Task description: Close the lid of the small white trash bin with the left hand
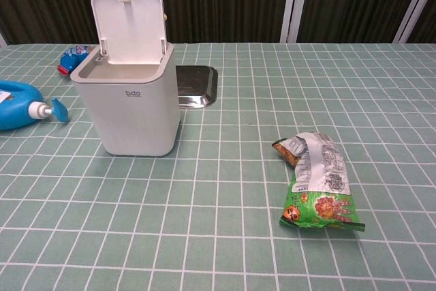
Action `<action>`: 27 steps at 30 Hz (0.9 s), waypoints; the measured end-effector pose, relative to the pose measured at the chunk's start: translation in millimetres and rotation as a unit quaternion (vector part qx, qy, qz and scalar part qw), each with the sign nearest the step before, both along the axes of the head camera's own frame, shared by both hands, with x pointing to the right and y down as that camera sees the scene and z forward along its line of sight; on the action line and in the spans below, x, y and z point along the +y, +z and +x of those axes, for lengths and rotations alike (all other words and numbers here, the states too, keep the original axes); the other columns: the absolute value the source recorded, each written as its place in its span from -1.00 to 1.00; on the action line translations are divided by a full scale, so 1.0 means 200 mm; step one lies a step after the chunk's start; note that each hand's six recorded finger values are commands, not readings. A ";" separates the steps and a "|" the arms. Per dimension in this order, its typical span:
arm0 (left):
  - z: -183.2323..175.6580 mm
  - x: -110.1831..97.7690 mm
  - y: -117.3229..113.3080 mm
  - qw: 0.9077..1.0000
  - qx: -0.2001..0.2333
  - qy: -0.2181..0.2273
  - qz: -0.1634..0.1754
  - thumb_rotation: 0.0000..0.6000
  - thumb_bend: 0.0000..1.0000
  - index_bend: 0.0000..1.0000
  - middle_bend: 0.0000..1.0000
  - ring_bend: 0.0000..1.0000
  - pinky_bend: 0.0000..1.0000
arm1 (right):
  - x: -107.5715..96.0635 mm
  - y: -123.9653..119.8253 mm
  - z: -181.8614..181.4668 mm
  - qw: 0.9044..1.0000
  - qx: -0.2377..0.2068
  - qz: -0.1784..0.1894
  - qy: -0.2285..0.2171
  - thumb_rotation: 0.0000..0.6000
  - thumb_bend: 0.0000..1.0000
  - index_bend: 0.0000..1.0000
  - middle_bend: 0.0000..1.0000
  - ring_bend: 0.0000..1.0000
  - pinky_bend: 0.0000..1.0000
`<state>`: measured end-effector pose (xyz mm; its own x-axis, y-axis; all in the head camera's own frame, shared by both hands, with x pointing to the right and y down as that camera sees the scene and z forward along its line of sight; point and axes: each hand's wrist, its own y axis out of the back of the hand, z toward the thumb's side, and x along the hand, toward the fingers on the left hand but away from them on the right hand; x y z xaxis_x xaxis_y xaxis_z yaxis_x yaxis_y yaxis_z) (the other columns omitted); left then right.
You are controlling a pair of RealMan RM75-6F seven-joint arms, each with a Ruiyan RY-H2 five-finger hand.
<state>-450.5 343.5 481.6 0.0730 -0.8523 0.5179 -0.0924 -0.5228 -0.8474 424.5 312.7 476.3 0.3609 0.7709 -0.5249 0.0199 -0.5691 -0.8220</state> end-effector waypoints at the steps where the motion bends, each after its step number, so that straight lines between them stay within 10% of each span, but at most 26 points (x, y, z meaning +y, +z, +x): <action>1: 0.00 0.00 0.00 1.000 0.002 0.001 0.001 1.00 -0.07 -0.94 -1.00 -1.00 -0.91 | 0.00 0.00 0.00 1.000 -0.001 -0.001 -0.001 1.00 -0.78 -1.00 -1.00 -1.00 -1.00; 9: 0.12 -0.14 0.04 0.994 0.102 0.007 0.031 1.00 -0.07 -0.97 -1.00 -0.97 -0.51 | -0.02 0.04 -0.03 1.000 -0.005 -0.003 -0.009 1.00 -0.78 -1.00 -1.00 -1.00 -1.00; 16: 0.27 -0.43 0.13 0.984 0.179 -0.020 0.007 1.00 0.11 -0.92 -0.77 -0.37 0.21 | -0.06 0.05 -0.05 1.000 -0.017 0.023 0.002 1.00 -0.77 -1.00 -1.00 -1.00 -1.00; 19: 0.32 -0.60 0.21 0.974 0.217 -0.046 -0.042 1.00 0.12 -0.92 -0.40 -0.07 0.50 | -0.08 0.06 -0.06 0.999 -0.020 0.037 0.006 1.00 -0.77 -1.00 -1.00 -1.00 -1.00; 24: 0.39 -0.93 0.31 0.965 0.239 -0.092 -0.063 1.00 0.14 -0.89 0.80 0.75 0.98 | -0.12 0.12 -0.06 0.999 -0.006 0.045 0.011 1.00 -0.77 -1.00 -1.00 -1.00 -1.00; 27: 0.46 -1.14 0.33 0.961 0.247 -0.111 -0.052 1.00 0.16 -0.76 1.00 1.00 1.00 | -0.15 0.17 -0.06 0.999 0.005 0.046 0.014 1.00 -0.77 -1.00 -1.00 -1.00 -1.00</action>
<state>-359.2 115.2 548.3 0.1544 -0.8211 0.5494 -0.5884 -0.5232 -0.6165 412.5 282.8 511.0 0.3346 0.8256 -0.4544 0.0265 -0.4902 -0.8712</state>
